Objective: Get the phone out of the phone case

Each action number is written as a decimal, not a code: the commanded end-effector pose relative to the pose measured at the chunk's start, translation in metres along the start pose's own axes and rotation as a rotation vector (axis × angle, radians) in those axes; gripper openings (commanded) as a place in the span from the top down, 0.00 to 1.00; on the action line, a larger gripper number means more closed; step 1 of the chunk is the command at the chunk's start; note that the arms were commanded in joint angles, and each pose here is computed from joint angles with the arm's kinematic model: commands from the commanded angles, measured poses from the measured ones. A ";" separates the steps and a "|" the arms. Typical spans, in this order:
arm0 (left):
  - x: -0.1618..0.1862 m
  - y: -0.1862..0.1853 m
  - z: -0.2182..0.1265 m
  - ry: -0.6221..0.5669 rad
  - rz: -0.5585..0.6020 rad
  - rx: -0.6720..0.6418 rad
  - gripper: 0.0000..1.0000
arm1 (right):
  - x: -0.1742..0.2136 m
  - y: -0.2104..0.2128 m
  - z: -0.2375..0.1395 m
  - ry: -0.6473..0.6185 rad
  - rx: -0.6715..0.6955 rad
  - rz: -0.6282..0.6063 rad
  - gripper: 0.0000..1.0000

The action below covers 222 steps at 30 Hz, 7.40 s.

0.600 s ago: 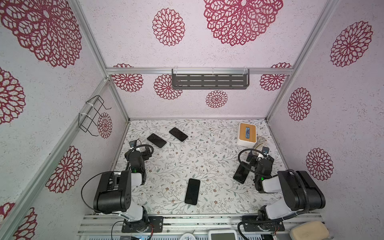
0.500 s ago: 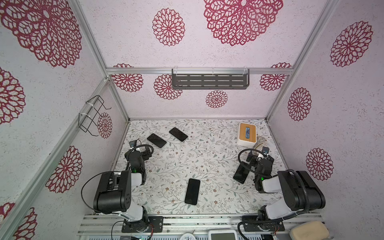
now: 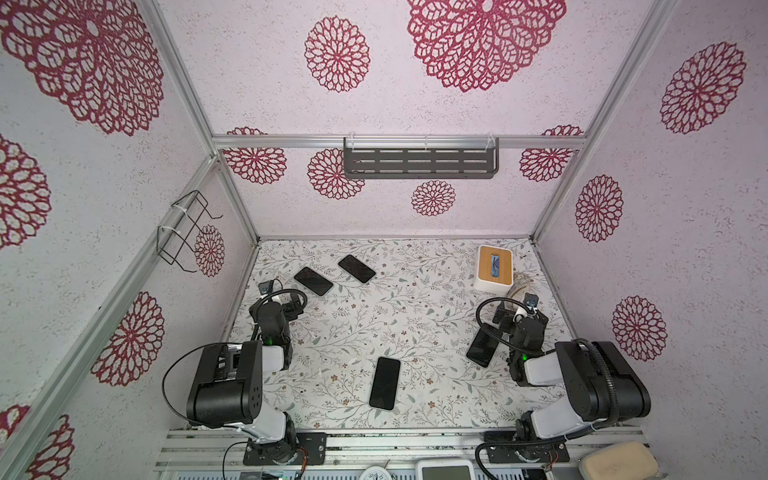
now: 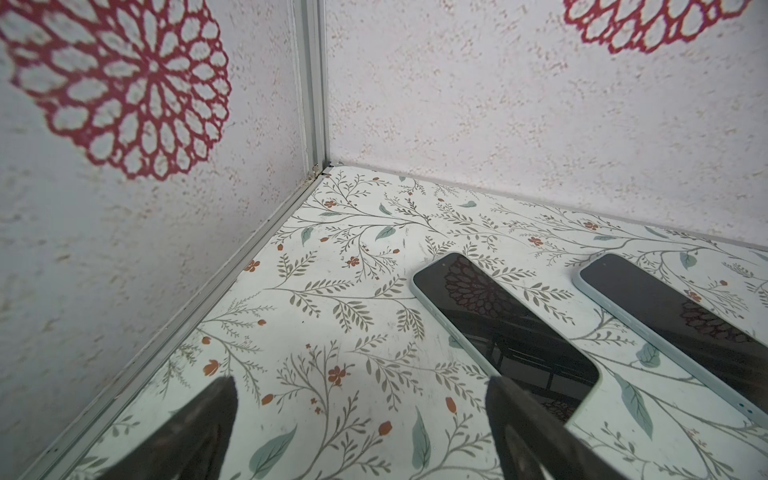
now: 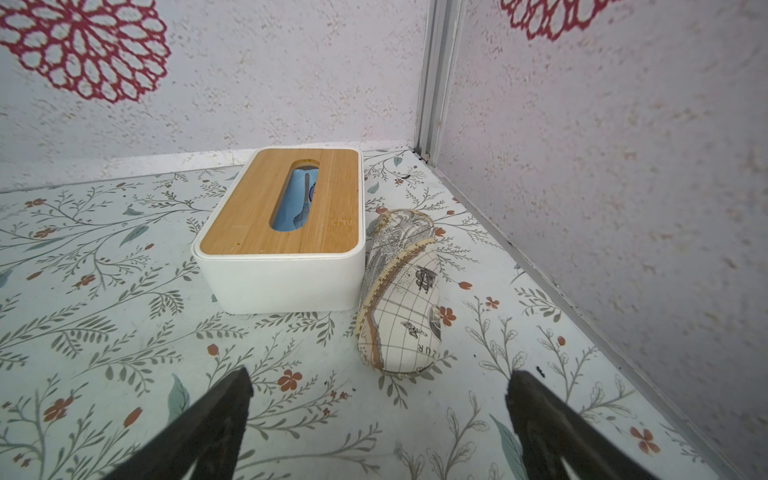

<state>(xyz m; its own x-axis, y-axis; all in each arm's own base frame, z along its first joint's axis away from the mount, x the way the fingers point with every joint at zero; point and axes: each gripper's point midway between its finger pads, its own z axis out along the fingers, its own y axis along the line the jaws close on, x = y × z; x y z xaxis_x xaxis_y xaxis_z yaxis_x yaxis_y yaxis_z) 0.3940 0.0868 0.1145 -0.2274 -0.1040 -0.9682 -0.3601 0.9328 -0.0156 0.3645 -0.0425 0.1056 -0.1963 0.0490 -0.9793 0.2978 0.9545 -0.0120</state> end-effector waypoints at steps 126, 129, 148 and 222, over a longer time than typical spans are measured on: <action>-0.017 -0.091 -0.216 0.428 -0.253 0.345 0.03 | 0.124 0.334 -0.312 0.487 -0.918 -0.919 0.01; -0.016 -0.086 -0.218 0.421 -0.248 0.330 0.03 | 0.125 0.340 -0.303 0.467 -0.895 -0.971 0.01; -0.009 -0.085 -0.215 0.429 -0.248 0.315 0.03 | 0.114 0.363 -0.240 0.529 -1.039 -1.033 0.01; 0.012 -0.116 -0.224 0.516 -0.515 0.470 0.03 | 0.118 0.342 -0.220 0.579 -1.317 -1.057 0.12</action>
<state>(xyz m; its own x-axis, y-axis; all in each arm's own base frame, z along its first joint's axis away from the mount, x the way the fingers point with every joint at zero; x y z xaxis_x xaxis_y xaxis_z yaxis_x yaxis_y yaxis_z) 0.2289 -0.0988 0.1627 -0.5625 -0.5973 -0.5717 -0.1535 0.7548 -0.6377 0.2382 0.3705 0.0338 -0.0974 -0.8502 -0.5174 -0.9811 0.1693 -0.0934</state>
